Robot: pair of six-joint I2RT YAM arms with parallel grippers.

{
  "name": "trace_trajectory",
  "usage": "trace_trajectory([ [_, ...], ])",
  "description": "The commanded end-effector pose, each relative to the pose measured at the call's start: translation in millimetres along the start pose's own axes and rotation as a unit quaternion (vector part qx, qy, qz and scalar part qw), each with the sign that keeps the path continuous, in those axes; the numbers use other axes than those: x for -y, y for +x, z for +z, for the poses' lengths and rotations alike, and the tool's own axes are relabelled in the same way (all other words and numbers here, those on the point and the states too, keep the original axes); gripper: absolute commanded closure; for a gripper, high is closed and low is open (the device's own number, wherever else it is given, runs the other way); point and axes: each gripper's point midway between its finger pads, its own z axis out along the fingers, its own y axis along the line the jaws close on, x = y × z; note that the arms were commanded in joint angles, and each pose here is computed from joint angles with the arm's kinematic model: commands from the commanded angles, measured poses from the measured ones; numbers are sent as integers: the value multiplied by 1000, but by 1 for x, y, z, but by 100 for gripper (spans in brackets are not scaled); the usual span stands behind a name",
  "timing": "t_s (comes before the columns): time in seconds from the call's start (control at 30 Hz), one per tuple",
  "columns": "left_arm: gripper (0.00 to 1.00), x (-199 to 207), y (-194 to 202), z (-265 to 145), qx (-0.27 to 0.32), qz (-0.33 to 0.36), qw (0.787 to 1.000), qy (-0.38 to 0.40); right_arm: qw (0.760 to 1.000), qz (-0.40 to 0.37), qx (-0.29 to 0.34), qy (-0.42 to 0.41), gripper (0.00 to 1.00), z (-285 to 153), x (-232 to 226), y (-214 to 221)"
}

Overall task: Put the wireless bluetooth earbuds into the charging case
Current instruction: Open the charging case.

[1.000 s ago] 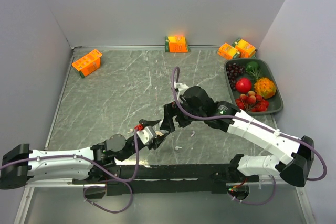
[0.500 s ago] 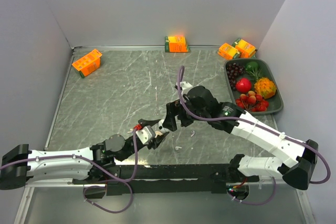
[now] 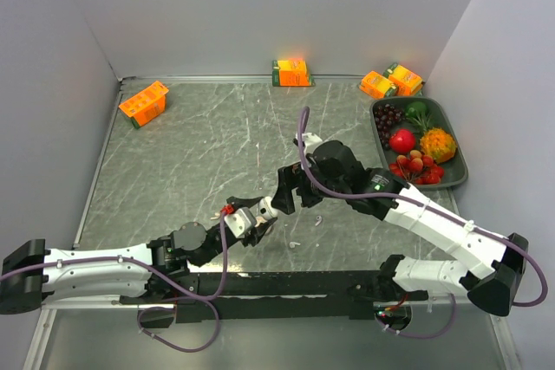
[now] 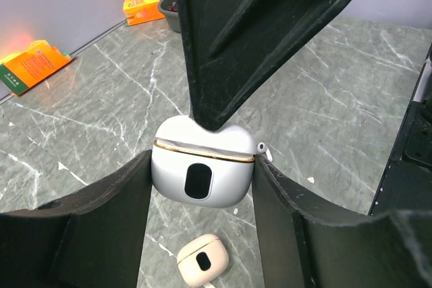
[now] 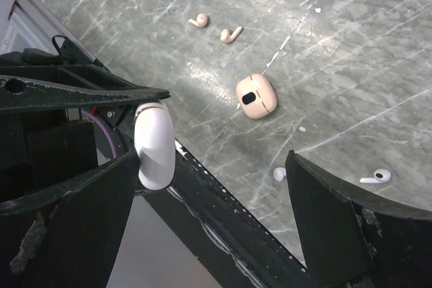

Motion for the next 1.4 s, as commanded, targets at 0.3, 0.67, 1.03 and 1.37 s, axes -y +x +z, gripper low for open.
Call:
trace_trajectory([
  [0.3,99,-3,-19,1,37,-15,999,-8,997,-4,28,-71,1,-8,-30,-23],
  [0.67,99,-1,-24,1,45,-21,999,-1,999,8,-5,-41,3,5,-15,-6],
  [1.03,99,-4,-26,-2,48,-21,999,-7,999,23,8,-23,3,-2,1,-7],
  [1.37,99,-7,-27,-4,50,-22,998,-12,999,34,13,-15,3,-7,10,-6],
])
